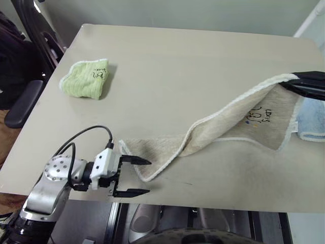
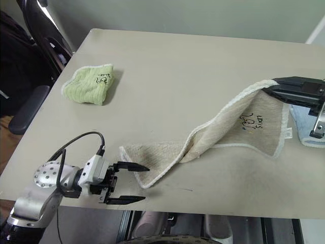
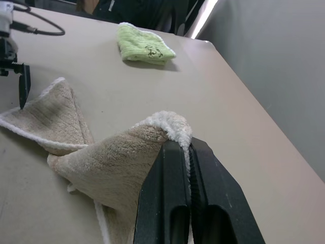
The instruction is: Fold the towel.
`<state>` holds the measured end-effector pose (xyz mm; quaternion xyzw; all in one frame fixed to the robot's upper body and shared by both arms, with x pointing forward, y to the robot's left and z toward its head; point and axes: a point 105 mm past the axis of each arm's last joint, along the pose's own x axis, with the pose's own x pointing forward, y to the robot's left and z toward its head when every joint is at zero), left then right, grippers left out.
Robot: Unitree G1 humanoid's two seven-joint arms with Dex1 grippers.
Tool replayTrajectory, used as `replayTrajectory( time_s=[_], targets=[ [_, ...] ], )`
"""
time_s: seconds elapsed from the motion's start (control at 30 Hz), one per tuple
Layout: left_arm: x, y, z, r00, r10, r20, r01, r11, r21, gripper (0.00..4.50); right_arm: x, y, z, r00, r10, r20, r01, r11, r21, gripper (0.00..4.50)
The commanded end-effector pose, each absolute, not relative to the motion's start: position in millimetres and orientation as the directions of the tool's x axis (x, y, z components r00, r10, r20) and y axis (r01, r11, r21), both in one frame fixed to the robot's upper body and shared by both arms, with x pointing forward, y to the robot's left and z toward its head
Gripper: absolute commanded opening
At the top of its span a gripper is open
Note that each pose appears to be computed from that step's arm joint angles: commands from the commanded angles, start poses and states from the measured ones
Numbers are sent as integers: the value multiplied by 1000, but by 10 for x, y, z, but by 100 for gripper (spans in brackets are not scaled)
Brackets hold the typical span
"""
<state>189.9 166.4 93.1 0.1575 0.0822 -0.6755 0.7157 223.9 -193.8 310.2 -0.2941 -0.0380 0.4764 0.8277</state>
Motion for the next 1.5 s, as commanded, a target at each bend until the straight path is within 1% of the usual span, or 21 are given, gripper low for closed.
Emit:
replayTrajectory(
  time_s=[0.03, 0.17, 0.27, 0.4, 0.5, 0.63, 1.37, 1.43, 1.47, 1.5],
  targets=[
    [1906, 1739, 823, 86, -933, -349, 981, 18, 194, 401, 2200, -1937, 3193, 558, 808, -188, -737, 379, -559, 0],
    [1983, 1716, 752, 104, -930, -352, 973, 22, 229, 401, 2211, -1937, 3181, 559, 807, -188, -738, 382, -557, 0],
    [2077, 1568, 737, 120, -942, -314, 972, 47, 232, 401, 2215, -1938, 3177, 561, 806, -188, -738, 384, -555, 0],
    [2133, 1414, 728, 109, -946, -305, 978, 46, 205, 401, 2221, -1936, 3176, 564, 803, -191, -737, 385, -555, 0],
    [2140, 1381, 750, 100, -944, -315, 982, 42, 187, 401, 2220, -1935, 3171, 565, 802, -194, -737, 385, -556, 0],
    [2127, 1398, 740, 91, -928, -362, 988, 38, 151, 401, 2212, -1935, 3171, 567, 800, -196, -736, 385, -556, 0],
    [2125, 1393, 747, 93, -926, -367, 989, 42, 144, 401, 2211, -1934, 3171, 567, 800, -196, -736, 386, -556, 0],
    [2006, 1373, 599, 84, -876, -475, 981, -10, 192, 366, 2205, -1952, 3139, 577, 786, -224, -736, 380, -560, 0],
    [1972, 1357, 546, 81, -861, -502, 978, -28, 206, 350, 2204, -1958, 3129, 579, 781, -233, -736, 378, -562, 0],
    [1950, 1340, 517, 77, -858, -508, 978, -33, 205, 321, 2204, -1960, 3124, 580, 779, -237, -736, 376, -563, 0]
  ],
)
